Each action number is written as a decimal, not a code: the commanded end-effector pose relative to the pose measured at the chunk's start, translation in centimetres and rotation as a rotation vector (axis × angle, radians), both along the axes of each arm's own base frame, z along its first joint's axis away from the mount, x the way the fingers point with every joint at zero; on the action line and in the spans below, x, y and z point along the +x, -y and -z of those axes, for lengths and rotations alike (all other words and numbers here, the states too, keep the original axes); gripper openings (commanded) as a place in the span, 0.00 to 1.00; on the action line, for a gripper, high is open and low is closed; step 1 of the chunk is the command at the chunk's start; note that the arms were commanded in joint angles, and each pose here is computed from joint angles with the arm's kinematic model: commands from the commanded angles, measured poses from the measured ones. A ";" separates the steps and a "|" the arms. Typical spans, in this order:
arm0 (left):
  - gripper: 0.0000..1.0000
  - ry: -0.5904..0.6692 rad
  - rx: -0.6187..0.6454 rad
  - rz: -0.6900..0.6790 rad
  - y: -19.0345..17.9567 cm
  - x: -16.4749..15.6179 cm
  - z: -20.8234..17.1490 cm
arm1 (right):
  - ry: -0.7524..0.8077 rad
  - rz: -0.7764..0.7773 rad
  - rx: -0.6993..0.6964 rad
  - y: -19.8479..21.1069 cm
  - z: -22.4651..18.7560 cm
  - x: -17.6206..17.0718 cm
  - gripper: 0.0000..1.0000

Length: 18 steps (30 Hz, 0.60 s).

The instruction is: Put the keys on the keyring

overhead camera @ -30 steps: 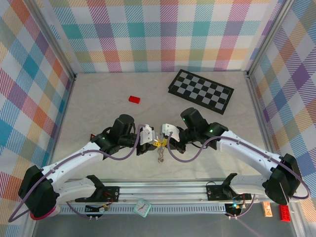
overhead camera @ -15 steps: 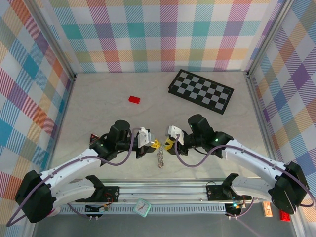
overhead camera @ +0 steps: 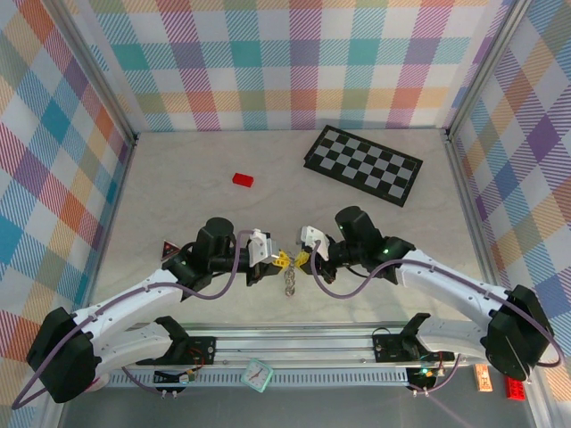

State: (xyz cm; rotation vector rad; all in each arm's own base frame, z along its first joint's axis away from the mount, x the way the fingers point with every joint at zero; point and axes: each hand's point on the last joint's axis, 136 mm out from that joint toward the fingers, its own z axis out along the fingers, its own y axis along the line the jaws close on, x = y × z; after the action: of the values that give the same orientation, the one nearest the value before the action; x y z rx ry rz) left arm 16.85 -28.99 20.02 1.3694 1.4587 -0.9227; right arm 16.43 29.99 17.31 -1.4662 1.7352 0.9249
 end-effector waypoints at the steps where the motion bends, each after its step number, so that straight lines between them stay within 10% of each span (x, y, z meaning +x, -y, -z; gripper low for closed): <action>1: 0.00 0.051 -0.081 0.050 0.4 -0.7 -2.1 | -0.012 -0.032 0.025 -0.7 -0.5 0.0 0.00; 6: 0.00 0.052 -0.078 0.046 0.3 -0.7 -2.0 | 0.000 -0.023 0.058 -0.9 -1.4 0.2 0.00; 11: 0.00 0.052 -0.074 0.044 0.1 -0.9 -1.8 | 0.037 0.022 0.050 0.4 -1.2 0.0 0.28; 18: 0.00 0.055 -0.079 0.047 0.2 -0.9 -2.0 | -0.010 -0.006 0.050 0.2 0.0 -0.7 0.30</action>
State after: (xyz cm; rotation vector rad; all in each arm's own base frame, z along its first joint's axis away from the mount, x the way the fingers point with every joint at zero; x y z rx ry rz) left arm 16.60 -28.97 20.48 1.3637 1.4236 -0.9290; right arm 15.98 29.55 17.67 -1.4386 1.7038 0.9293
